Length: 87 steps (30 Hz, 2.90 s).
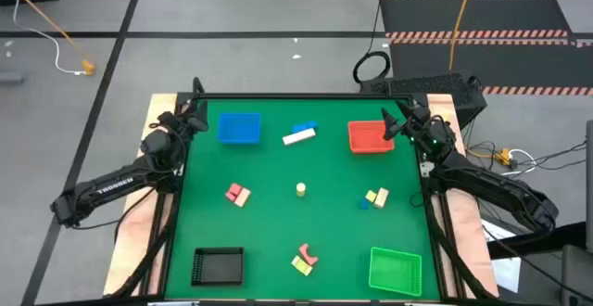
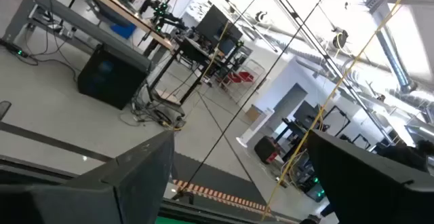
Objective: Sort & place blocks by color
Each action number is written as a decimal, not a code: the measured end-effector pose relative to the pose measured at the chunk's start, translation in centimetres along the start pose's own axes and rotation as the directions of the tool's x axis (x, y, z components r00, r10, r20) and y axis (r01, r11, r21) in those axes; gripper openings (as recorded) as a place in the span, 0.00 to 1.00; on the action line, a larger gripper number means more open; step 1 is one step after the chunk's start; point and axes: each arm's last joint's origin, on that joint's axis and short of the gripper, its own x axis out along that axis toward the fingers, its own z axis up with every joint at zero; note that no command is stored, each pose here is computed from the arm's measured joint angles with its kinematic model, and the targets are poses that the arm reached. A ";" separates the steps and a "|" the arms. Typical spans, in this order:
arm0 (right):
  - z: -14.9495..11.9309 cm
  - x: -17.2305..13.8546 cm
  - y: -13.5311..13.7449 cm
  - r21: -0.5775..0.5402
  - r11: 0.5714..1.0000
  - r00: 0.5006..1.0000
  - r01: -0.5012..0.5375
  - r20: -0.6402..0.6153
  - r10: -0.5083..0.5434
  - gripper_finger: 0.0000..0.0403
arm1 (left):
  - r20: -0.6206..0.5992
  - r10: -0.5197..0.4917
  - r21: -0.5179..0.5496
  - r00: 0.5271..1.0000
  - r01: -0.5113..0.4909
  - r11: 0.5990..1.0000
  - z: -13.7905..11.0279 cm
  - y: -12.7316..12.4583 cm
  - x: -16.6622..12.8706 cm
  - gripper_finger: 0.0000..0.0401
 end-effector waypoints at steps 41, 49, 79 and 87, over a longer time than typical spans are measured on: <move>0.0 0.0 0.0 0.000 1.000 1.000 0.001 0.000 -0.001 0.81 | 0.000 0.000 0.000 1.000 0.000 1.000 0.0 0.0 0.0 0.84; 0.0 0.0 0.0 0.000 1.000 1.000 0.001 0.000 -0.001 0.81 | 0.000 0.000 0.000 1.000 0.000 1.000 0.0 0.0 0.0 0.84; 0.0 0.0 0.0 0.000 1.000 1.000 0.000 0.000 0.000 0.81 | 0.000 0.000 0.000 1.000 0.000 1.000 0.0 0.0 0.0 0.84; 0.5 0.0 0.1 0.009 1.000 0.998 -0.010 0.055 0.010 0.81 | 0.000 0.000 0.000 1.000 0.000 1.000 0.0 0.0 0.0 0.84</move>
